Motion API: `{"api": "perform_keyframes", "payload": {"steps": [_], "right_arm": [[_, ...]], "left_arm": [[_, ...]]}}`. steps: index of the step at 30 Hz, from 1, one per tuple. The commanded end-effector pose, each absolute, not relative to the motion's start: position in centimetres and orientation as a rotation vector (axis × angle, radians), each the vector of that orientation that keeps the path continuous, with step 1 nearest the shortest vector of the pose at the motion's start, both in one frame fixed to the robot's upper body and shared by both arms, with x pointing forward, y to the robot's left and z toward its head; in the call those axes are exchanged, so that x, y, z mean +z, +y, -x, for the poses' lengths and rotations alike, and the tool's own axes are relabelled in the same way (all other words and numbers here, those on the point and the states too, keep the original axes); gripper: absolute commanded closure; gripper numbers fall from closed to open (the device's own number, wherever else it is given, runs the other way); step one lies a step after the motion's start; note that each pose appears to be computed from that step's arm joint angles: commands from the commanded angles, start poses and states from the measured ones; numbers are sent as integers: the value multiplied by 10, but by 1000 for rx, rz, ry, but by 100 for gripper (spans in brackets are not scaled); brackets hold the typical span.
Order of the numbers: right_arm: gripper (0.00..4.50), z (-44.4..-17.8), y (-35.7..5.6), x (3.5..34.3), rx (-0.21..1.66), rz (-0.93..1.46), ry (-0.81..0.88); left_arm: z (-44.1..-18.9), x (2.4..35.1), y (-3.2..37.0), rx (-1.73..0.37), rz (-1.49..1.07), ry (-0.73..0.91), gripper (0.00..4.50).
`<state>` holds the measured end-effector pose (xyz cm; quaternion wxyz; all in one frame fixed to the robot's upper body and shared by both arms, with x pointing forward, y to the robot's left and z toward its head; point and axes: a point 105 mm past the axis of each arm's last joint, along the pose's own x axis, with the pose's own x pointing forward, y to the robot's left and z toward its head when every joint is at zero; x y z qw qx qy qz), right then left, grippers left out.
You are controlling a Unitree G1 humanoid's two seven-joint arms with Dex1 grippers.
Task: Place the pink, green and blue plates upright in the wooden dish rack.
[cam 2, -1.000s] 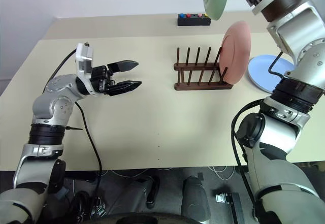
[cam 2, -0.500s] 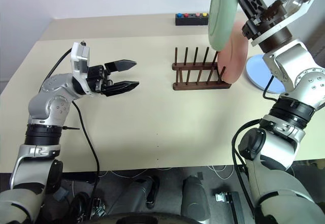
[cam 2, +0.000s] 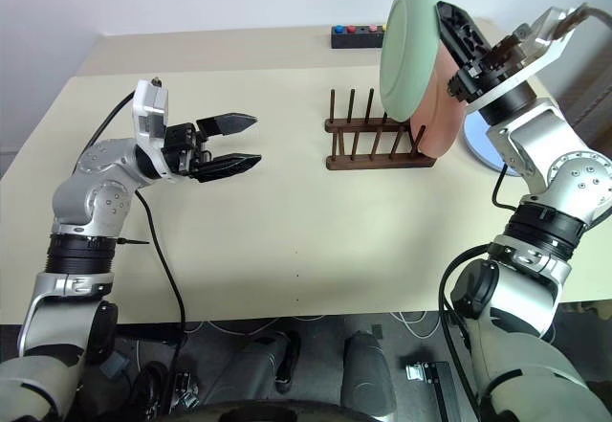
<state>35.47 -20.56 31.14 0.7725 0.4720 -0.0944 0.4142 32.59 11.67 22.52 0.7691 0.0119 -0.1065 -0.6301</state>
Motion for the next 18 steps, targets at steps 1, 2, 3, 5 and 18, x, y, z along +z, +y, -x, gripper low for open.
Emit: {"api": "perform_keyframes", "payload": {"steps": [1,2,3,5,18], "right_arm": [[443,-344,-203,327,960,-999,-256],[443,-344,-202,325,960,-999,-251],[443,-345,-201,323,958,-996,-243],[443,-347,-200,320,955,-998,-233],[443,-357,-204,296,901,-1019,-182]], "left_arm": [[-321,237,118,-1375,-52,-278,46],[-321,237,117,-1376,-53,-277,46],[-321,237,116,-1377,-53,-277,46],[-321,237,116,-1377,-53,-276,46],[-320,238,118,-1365,-45,-276,46]]}}
